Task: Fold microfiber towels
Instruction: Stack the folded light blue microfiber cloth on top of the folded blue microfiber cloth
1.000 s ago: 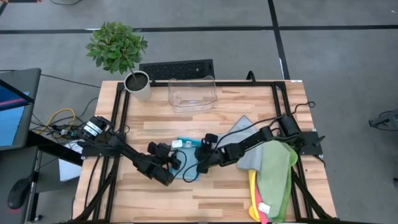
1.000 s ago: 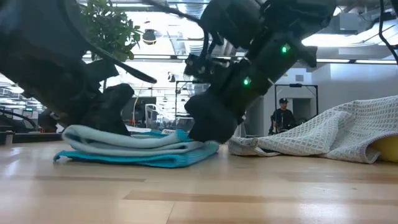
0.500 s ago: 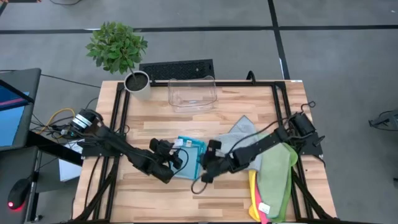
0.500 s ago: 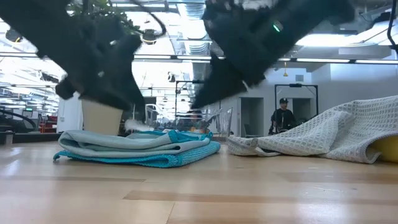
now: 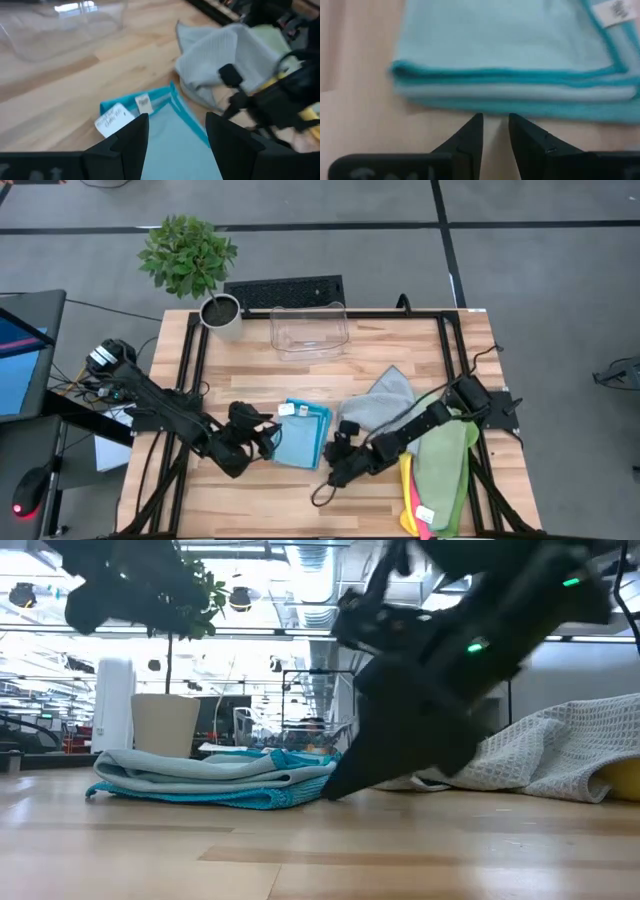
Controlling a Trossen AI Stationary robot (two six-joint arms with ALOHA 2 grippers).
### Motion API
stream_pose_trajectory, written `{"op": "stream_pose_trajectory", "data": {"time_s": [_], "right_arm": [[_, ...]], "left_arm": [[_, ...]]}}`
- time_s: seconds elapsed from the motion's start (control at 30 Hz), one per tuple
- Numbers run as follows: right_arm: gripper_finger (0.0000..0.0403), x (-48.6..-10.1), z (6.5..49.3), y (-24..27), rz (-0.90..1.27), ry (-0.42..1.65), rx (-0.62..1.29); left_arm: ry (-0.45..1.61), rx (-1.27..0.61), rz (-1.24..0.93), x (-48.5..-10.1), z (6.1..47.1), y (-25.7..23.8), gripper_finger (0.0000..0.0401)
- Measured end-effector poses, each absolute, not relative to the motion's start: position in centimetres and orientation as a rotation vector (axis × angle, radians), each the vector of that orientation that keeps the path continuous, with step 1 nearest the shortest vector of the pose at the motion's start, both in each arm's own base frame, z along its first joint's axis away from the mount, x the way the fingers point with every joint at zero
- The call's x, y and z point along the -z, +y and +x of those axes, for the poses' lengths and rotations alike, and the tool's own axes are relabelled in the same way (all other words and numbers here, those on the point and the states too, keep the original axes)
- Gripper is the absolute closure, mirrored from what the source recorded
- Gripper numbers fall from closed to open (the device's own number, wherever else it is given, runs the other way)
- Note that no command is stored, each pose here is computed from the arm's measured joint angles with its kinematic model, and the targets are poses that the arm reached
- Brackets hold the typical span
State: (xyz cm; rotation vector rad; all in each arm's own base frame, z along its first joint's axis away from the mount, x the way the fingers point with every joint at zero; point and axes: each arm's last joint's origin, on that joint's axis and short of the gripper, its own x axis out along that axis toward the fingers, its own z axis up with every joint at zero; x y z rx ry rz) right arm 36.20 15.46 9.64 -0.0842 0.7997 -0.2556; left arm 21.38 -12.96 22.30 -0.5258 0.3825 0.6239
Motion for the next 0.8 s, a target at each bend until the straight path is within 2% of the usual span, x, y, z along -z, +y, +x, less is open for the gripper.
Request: {"op": "stream_pose_trajectory", "data": {"time_s": [0.27,0.43,0.57,0.7,0.8], "right_arm": [[0.0285,-9.7,38.9,9.6,-0.084,0.794,0.244],[0.0285,-10.7,40.9,6.5,-0.052,0.674,0.233],[0.0285,-11.3,43.1,5.1,0.000,0.580,0.171],[0.0285,-10.7,45.6,3.9,-0.051,0.590,0.143],[0.0285,-12.1,46.8,3.1,-0.060,0.577,0.158]], "left_arm": [[0.311,-0.586,-0.502,-24.3,20.0,-13.0,0.0212],[0.307,-0.578,-0.482,-24.6,19.7,-12.8,0.0212],[0.293,-0.593,-0.450,-24.7,19.6,-12.7,0.0212],[0.306,-0.616,-0.429,-24.6,19.3,-12.3,0.0212],[0.342,-0.616,-0.469,-24.3,19.1,-12.2,0.0212]]}}
